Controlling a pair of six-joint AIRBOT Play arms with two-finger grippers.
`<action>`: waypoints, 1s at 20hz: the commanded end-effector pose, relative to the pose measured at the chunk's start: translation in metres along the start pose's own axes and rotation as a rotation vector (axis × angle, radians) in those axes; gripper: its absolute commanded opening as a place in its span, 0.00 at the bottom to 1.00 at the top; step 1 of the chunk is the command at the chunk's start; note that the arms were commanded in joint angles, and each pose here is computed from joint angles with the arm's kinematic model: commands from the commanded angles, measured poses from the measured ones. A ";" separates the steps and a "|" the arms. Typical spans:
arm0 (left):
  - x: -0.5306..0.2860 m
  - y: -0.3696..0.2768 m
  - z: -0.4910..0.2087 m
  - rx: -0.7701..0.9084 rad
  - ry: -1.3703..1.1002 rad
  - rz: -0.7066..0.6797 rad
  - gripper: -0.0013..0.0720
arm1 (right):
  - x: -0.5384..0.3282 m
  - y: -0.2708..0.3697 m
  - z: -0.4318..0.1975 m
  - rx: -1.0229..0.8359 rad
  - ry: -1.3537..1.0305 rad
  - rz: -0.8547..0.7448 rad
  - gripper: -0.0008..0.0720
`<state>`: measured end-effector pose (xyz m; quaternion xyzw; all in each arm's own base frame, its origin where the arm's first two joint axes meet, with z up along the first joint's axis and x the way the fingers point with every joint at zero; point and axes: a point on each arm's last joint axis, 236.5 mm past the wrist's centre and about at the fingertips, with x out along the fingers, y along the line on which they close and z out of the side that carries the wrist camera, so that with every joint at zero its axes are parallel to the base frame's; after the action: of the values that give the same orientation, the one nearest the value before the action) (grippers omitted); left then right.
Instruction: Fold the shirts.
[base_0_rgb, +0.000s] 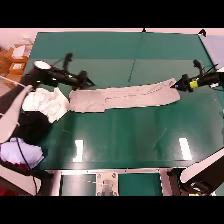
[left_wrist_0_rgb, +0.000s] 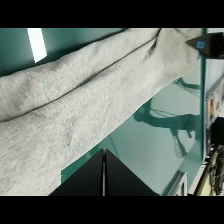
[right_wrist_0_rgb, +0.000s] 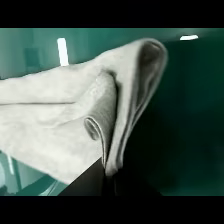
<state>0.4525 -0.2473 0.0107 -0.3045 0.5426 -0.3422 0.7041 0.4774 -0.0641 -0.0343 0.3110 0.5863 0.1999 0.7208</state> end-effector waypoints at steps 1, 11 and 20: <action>0.060 -0.023 -0.010 0.100 -0.043 0.090 0.04 | -0.046 0.051 -0.006 -0.080 -0.016 0.003 0.03; 0.227 -0.098 -0.045 0.181 -0.030 0.013 0.04 | -0.134 0.186 -0.054 -0.249 -0.105 0.072 0.03; 0.263 -0.100 -0.068 0.143 0.066 -0.018 0.04 | -0.133 0.201 -0.056 -0.263 -0.115 0.080 0.03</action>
<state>0.4215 -0.5195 -0.0665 -0.2454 0.5278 -0.3948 0.7109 0.4068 0.0023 0.1891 0.2476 0.5035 0.2820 0.7783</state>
